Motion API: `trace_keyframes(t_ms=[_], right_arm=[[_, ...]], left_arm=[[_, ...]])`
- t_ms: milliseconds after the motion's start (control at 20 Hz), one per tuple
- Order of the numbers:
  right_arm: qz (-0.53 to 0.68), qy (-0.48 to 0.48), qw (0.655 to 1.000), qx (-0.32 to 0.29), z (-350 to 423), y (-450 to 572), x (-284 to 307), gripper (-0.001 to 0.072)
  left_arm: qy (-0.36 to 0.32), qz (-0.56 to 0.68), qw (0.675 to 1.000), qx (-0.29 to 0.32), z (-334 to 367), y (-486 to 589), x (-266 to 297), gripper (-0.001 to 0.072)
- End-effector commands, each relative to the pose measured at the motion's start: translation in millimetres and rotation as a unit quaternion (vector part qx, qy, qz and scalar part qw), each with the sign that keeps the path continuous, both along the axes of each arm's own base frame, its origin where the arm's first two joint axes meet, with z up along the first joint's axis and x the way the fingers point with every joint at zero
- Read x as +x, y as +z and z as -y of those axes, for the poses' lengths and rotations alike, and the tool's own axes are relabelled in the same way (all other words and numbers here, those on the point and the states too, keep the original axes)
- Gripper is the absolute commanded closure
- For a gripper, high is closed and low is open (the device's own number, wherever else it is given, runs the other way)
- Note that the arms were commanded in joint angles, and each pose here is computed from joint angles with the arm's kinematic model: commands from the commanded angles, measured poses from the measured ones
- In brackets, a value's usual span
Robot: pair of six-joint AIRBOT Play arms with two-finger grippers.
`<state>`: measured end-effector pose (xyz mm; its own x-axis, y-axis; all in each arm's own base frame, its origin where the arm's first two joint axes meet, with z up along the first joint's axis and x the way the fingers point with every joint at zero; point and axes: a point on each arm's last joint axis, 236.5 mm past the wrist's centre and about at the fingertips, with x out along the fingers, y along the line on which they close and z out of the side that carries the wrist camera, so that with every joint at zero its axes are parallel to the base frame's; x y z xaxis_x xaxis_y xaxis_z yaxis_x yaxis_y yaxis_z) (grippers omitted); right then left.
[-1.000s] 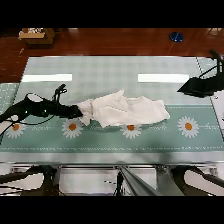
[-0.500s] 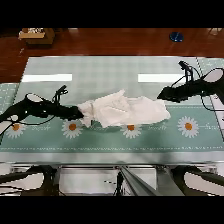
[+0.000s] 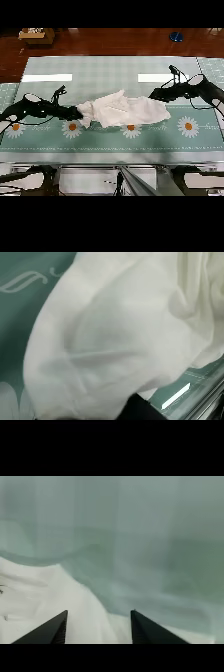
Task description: Fold the shirts.
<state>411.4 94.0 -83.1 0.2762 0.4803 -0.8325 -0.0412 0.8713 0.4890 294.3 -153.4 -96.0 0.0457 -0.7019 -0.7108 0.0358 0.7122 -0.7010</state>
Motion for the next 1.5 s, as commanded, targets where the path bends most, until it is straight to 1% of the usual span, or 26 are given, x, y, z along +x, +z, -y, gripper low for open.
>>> trace_keyframes(t_ms=[0,150,200,250,300,350,400,500,650,800,950,1050,1100,1250,1450], right_arm=[[0.002,0.005,1.000,0.021,-11.8,-13.7,5.4,0.0227],[-0.011,0.051,0.998,0.031,-35.4,-19.0,-9.3,0.0230],[-0.012,0.063,0.997,0.030,-43.0,-19.5,-12.4,0.0250],[-0.010,0.075,0.997,0.029,-50.1,-19.5,-14.7,0.0346],[-0.004,0.085,0.996,0.026,-54.3,-18.7,-14.4,0.0467],[0.003,0.090,0.996,0.019,-54.1,-16.4,-10.8,0.0633],[0.010,0.093,0.995,0.020,-54.4,-10.3,-5.7,0.0693],[0.039,0.093,0.995,0.017,-45.2,15.3,11.8,0.0693],[0.127,0.067,0.990,-0.009,-14.2,91.9,49.0,0.0694],[0.235,0.015,0.971,-0.035,23.5,198.6,71.0,0.0694],[0.325,-0.037,0.944,-0.047,48.9,301.2,60.3,0.0694],[0.371,-0.051,0.925,-0.061,52.7,350.4,40.0,0.0695],[0.390,-0.054,0.917,-0.059,49.9,370.5,26.9,0.0694],[0.436,-0.065,0.896,-0.052,43.6,420.6,-14.9,0.0694],[0.516,-0.096,0.849,-0.056,44.2,489.2,-77.7,0.0694]], left_arm=[[-0.001,-0.004,1.000,-0.003,0.6,0.5,-1.7,0.0687],[-0.001,-0.005,1.000,-0.003,0.7,0.6,-1.7,0.0687],[0.001,-0.006,1.000,-0.003,0.7,0.6,-1.7,0.0687],[0.003,-0.008,1.000,-0.003,0.7,0.6,-1.7,0.0687],[0.003,-0.008,1.000,-0.003,0.7,0.6,-1.8,0.0687],[0.002,-0.007,1.000,-0.003,0.6,1.2,-0.9,0.0688],[0.003,-0.001,1.000,-0.003,-0.2,4.3,3.5,0.0687],[0.004,0.026,1.000,-0.008,-3.8,22.7,20.8,0.0688],[0.009,0.117,0.993,-0.010,-19.5,87.1,64.4,0.0688],[0.041,0.259,0.965,0.013,-54.6,191.0,110.3,0.0689],[0.104,0.357,0.928,0.030,-89.0,296.4,125.1,0.0688],[0.131,0.394,0.909,0.028,-93.5,349.2,118.9,0.0688],[0.133,0.411,0.901,0.024,-89.4,372.4,111.2,0.0688],[0.103,0.473,0.874,0.025,-68.7,433.4,76.9,0.0688],[0.088,0.584,0.805,0.044,-52.5,524.5,14.4,0.0688]])
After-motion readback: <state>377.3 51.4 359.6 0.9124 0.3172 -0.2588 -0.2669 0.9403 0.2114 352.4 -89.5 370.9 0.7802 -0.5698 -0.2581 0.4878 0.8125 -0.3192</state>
